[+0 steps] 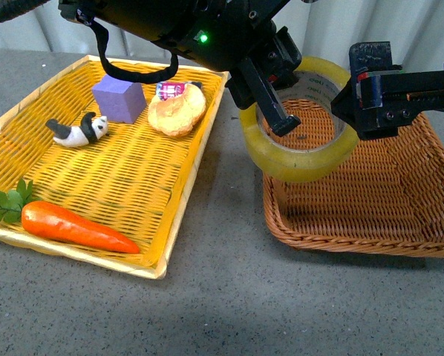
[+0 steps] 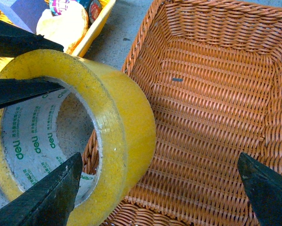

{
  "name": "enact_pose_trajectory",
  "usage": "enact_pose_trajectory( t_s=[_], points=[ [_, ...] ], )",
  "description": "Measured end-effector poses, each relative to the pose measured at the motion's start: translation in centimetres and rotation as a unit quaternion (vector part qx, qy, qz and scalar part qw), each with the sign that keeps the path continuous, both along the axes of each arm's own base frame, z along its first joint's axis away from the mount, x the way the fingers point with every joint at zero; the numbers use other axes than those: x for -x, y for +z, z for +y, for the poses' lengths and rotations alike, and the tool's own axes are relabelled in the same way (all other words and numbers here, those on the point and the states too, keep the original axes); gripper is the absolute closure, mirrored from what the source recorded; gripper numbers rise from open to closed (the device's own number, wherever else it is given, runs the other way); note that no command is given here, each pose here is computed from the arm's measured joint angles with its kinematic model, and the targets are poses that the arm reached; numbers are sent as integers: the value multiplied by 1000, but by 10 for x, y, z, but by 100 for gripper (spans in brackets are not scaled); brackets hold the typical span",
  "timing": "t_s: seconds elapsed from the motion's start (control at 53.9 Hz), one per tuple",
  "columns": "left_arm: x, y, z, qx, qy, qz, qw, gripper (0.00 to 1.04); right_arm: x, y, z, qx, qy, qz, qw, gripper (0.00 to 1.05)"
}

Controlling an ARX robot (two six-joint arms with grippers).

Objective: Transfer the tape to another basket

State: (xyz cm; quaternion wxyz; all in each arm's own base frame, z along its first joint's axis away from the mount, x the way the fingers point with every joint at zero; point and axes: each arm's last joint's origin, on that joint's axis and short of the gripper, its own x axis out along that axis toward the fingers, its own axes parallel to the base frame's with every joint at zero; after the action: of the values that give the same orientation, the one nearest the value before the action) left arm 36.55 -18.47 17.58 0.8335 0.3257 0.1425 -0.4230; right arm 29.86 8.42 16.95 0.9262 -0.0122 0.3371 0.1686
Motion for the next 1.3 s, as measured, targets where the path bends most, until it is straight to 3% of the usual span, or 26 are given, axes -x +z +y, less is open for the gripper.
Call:
enact_pose_trajectory(
  t_s=[0.408, 0.593, 0.853, 1.001, 1.113, 1.298],
  points=[
    [0, 0, 0, 0, 0, 0, 1000, 89, -6, -5, 4, 1, -12, 10, 1000, 9],
    [0, 0, 0, 0, 0, -1, 1000, 89, -6, -5, 5, -8, -11, 13, 1000, 46],
    [0, 1, -1, 4, 4, 2, 1000, 89, -7, -3, 8, -19, -11, 17, 1000, 82],
    [0, 3, -4, 14, 8, 8, 1000, 89, -6, -3, 7, -18, -25, 22, 999, 89],
    [0, 6, -7, -4, 63, 53, 997, 89, -6, -4, 7, -19, -24, 24, 999, 89],
    [0, 7, -7, 4, 84, 63, 994, 58, -7, -4, 7, -8, -17, 21, 1000, 90]
  ],
)
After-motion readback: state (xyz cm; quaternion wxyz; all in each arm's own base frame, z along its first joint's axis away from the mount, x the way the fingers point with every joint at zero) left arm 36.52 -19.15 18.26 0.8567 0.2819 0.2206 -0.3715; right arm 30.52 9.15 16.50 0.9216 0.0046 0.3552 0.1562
